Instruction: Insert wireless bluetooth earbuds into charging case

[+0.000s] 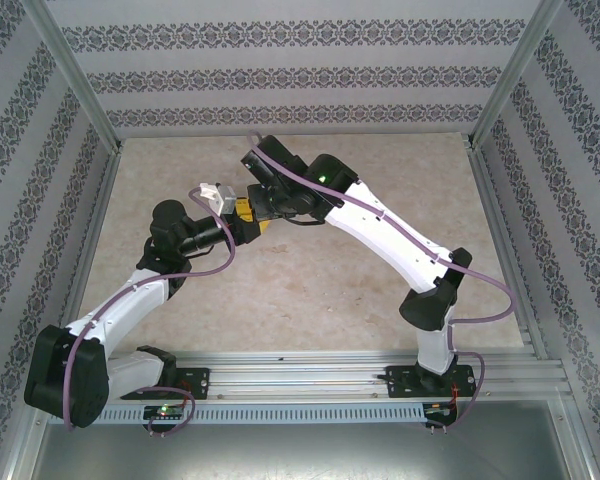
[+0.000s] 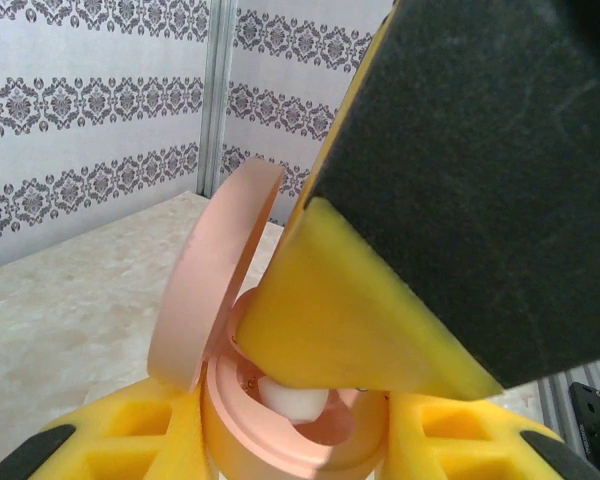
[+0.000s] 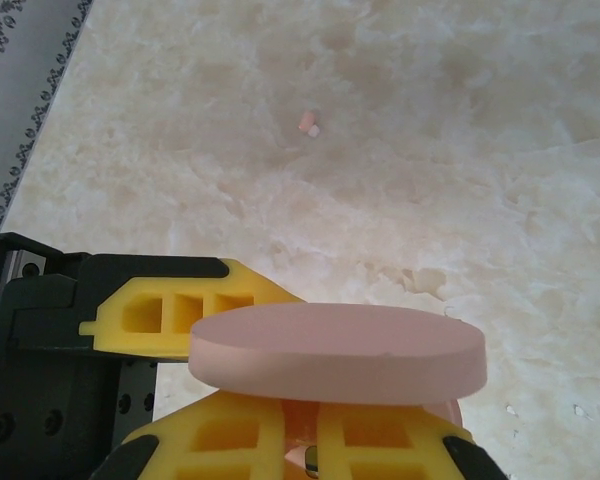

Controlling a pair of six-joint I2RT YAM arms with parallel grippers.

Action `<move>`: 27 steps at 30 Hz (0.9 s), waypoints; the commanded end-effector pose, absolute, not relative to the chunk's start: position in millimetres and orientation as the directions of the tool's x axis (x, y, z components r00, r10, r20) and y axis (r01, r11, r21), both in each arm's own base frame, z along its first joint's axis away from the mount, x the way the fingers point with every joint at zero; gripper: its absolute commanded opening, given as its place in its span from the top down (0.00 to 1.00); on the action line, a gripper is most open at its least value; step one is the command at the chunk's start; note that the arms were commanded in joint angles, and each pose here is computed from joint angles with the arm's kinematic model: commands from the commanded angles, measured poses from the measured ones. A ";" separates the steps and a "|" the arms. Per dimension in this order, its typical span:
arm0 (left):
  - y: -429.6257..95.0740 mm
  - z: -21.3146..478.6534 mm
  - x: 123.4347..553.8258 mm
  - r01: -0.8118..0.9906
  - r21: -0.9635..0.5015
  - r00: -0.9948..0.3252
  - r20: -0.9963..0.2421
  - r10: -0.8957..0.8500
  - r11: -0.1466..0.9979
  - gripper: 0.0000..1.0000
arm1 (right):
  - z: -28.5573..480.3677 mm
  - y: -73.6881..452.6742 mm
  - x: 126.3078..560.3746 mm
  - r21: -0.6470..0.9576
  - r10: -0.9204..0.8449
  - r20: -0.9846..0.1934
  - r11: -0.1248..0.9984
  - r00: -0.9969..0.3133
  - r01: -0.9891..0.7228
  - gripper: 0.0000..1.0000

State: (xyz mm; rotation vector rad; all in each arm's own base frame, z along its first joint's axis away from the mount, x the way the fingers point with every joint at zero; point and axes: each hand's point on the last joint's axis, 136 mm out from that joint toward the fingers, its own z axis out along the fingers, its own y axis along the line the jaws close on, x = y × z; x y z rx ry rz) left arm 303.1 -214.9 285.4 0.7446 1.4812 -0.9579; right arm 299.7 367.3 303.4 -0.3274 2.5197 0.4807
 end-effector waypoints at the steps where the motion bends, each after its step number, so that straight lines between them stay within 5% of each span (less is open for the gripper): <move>1: -219.4 309.0 299.1 0.893 -0.079 -0.051 -0.996 -0.075 0.444 0.79 | 295.0 361.4 304.3 0.224 -0.152 -0.546 0.921 -0.824 -0.318 0.89; 12: -219.2 306.9 298.8 0.891 -0.080 -0.055 -0.996 -0.068 0.446 0.77 | 297.6 367.6 299.1 0.275 -0.137 -0.530 0.906 -0.837 -0.322 0.66; 27: -217.8 288.9 306.0 0.878 -0.140 -0.122 -0.990 -0.068 0.458 0.75 | 346.8 375.5 289.7 0.455 -0.055 -0.559 0.814 -0.827 -0.361 0.58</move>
